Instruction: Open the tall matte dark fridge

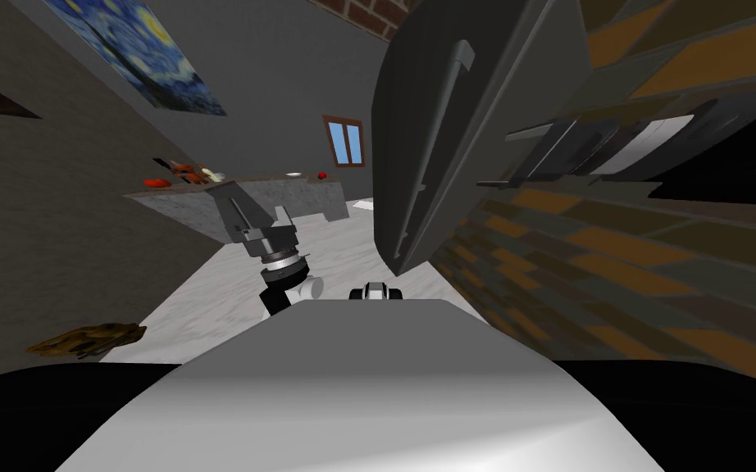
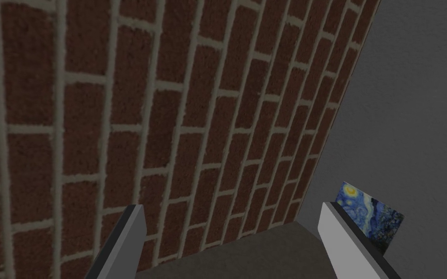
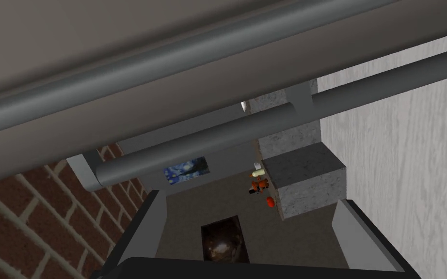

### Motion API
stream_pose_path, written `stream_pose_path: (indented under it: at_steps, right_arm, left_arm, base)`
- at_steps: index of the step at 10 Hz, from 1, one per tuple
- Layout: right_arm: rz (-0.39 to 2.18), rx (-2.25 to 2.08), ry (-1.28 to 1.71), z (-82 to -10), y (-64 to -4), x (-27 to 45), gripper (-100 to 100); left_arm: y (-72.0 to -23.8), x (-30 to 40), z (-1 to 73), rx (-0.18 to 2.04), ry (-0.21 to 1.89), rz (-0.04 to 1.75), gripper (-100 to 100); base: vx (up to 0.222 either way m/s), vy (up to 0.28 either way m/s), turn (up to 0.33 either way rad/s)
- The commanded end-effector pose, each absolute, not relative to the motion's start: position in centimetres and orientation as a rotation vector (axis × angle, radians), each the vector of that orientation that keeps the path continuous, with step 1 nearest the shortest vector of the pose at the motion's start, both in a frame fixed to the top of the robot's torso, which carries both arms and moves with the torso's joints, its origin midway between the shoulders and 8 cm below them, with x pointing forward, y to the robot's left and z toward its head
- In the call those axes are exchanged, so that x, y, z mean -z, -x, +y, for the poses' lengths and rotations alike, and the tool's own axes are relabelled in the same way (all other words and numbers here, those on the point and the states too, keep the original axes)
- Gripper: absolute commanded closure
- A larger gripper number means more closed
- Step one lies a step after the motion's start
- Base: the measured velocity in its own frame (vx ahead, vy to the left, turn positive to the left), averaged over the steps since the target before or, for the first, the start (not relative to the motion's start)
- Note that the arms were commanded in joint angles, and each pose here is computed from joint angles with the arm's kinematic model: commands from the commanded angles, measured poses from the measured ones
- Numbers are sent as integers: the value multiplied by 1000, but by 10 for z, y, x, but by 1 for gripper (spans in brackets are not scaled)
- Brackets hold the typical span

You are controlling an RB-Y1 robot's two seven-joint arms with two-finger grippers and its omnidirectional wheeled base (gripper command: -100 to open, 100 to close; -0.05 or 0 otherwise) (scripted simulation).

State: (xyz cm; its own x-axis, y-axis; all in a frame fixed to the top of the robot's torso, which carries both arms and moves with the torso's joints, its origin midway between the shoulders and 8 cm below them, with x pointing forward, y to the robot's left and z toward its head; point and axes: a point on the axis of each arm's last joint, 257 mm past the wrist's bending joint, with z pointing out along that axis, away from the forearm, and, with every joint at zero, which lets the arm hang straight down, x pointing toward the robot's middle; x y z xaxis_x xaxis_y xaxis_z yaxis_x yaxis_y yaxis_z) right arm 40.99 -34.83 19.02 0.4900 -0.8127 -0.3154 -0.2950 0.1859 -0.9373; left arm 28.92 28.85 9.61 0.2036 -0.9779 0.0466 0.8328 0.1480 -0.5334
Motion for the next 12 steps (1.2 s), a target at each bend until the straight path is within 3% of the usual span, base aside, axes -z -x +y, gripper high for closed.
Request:
stream_pose_path:
  at_steps: [1, 12]
  right_arm:
    - [1028, 568, 1444, -346, -415, -211, -100]
    - [835, 970, 1622, -317, -424, -329, -100]
  left_arm:
    - [-289, -96, 288, 1340, 504, 346, 0]
    - [-289, -96, 288, 1340, 504, 346, 0]
  base:
    - [55, 1, 37]
    - [56, 4, 50]
